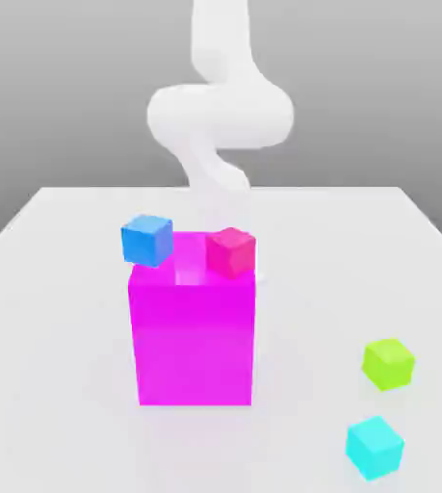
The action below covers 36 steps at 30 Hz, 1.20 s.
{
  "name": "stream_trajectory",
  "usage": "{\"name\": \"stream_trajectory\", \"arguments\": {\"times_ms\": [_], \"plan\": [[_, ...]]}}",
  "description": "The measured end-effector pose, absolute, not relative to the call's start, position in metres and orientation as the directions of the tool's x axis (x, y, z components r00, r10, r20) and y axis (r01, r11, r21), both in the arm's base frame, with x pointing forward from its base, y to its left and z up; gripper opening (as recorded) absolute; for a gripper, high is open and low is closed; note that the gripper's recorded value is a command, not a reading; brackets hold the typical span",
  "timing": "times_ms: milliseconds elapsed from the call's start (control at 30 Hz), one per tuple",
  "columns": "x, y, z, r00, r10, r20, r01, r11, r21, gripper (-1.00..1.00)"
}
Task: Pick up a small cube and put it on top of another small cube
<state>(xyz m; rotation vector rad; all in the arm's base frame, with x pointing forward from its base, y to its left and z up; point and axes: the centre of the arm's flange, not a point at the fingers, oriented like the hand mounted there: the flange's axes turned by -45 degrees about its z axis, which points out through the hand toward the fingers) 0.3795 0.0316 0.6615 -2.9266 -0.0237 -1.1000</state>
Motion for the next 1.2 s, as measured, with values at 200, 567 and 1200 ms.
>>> {"name": "stream_trajectory", "arguments": {"times_ms": [200,567,1200], "plan": [[0.424,0.117,0.521,0.869,0.087,0.488,0.101,-0.995,-0.003,0.00],[0.356,0.236,0.275,0.956,0.255,0.142,0.257,-0.966,0.002,0.00],[0.291,0.260,0.141,0.949,0.314,0.002,0.314,-0.949,-0.004,-1.00]]}}
